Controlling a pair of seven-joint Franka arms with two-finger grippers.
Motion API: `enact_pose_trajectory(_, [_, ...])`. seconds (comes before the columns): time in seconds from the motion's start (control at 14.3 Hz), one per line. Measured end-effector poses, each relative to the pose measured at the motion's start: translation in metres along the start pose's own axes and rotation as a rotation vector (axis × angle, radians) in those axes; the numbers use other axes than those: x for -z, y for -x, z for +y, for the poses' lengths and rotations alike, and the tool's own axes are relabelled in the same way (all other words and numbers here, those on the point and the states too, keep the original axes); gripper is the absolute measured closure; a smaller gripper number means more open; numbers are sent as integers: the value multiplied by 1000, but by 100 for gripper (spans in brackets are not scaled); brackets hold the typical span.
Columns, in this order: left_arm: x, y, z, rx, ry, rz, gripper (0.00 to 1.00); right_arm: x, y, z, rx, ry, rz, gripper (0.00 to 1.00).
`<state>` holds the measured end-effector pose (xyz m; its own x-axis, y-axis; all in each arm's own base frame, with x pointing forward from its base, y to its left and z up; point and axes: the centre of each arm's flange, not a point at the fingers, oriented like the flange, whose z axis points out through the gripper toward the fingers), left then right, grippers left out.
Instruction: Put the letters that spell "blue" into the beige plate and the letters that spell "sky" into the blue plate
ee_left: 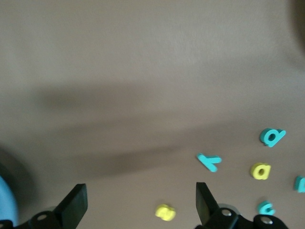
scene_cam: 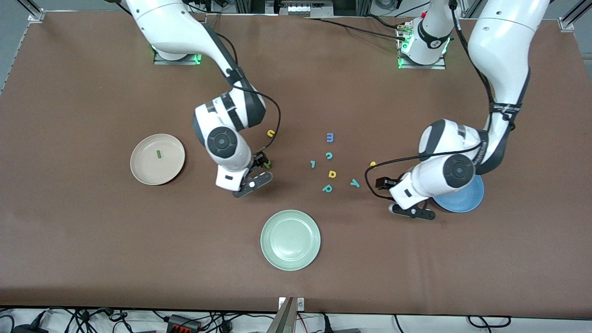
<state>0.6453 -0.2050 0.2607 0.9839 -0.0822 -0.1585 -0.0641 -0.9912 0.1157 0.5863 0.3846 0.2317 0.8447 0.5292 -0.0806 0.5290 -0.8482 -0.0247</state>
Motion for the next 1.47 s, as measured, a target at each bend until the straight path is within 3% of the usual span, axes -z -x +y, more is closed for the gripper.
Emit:
enact_pose_trajectory(0.21, [-31,21,9,29,-26,-85,0,-27,-1,-26,38,11,-2,0])
enact_pose_trajectory(0.42, [-77,50,39,45,-32,-51,0,-42,3,-42,62,16,-23,6])
enact_pose_trajectory(0.56, [-104,68,37,55,-25,-14,0,-51,8,-45,69,18,-42,16])
enact_pose_trajectory(0.77, [-117,86,21,70,-32,-8,0,-69,20,-57,95,28,-55,19])
enact_pose_trajectory(0.84, [-114,88,18,72,-35,-6,1,-70,20,-61,102,30,-46,26])
enact_pose_trajectory(0.91, [-110,88,18,72,-36,0,4,-69,20,-62,104,30,-39,26])
enact_pose_trajectory(1.05, [-106,90,18,71,-36,6,22,-68,20,-62,103,31,-32,29])
enact_pose_trajectory(1.33, [-108,91,17,61,-46,6,30,-61,18,-59,98,32,-15,34])
enact_pose_trajectory(1.47, [-110,91,17,59,-45,11,42,-61,18,-60,100,33,-12,36])
